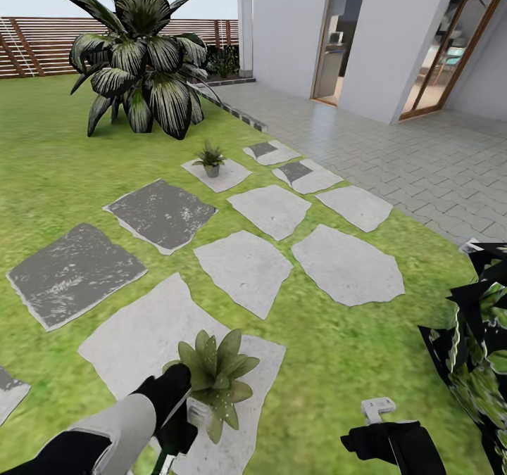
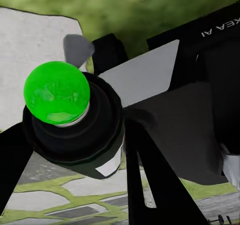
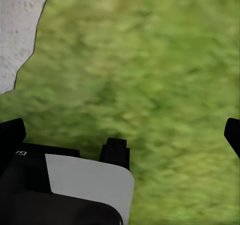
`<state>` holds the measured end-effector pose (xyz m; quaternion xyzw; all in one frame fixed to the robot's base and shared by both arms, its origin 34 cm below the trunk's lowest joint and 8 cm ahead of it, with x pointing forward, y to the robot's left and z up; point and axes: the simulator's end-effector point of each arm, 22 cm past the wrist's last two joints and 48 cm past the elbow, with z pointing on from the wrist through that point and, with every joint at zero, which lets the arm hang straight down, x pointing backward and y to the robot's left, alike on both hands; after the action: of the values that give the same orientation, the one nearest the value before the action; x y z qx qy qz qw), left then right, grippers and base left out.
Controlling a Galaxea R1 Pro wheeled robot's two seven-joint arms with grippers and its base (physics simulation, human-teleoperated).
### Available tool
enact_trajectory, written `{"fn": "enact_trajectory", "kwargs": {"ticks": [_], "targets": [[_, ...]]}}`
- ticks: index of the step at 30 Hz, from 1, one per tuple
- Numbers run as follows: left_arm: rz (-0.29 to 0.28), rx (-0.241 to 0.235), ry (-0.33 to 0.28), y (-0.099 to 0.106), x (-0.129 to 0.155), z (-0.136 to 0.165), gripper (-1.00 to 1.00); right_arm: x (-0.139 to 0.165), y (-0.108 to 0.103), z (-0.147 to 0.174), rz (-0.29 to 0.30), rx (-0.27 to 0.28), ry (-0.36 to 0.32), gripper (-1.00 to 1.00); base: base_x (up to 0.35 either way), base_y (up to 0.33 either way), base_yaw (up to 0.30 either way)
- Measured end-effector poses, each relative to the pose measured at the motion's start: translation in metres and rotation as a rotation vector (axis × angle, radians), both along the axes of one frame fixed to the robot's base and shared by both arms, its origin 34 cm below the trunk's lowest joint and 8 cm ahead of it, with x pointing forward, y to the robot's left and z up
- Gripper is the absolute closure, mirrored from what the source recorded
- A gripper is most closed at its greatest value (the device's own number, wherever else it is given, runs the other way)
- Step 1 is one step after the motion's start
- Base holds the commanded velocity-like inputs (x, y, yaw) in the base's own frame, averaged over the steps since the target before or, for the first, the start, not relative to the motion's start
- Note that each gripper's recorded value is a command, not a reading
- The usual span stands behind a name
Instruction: Pick up the pesticide atomizer in the garden and spray insectifuge to fully cover both potted plants in the garden.
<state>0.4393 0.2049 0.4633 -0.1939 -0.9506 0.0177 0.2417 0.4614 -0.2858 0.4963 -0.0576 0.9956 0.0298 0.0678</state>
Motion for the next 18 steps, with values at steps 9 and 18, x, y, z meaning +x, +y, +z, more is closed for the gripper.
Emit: {"fn": "enact_trajectory", "kwargs": {"ticks": [9, 18], "targets": [[-0.065, 0.037, -0.076, 0.014, 0.05, 0.012, 1.0, 0.0, 0.0, 0.0, 0.0, 0.0, 0.0, -1.0, 0.0, 0.0, 0.0], [-0.18, 0.149, -0.126, 0.067, 0.085, 0.023, 1.0, -0.001, 0.0, 0.0, -0.001, 0.002, 0.002, -1.0, 0.0, 0.0, 0.0]]}}
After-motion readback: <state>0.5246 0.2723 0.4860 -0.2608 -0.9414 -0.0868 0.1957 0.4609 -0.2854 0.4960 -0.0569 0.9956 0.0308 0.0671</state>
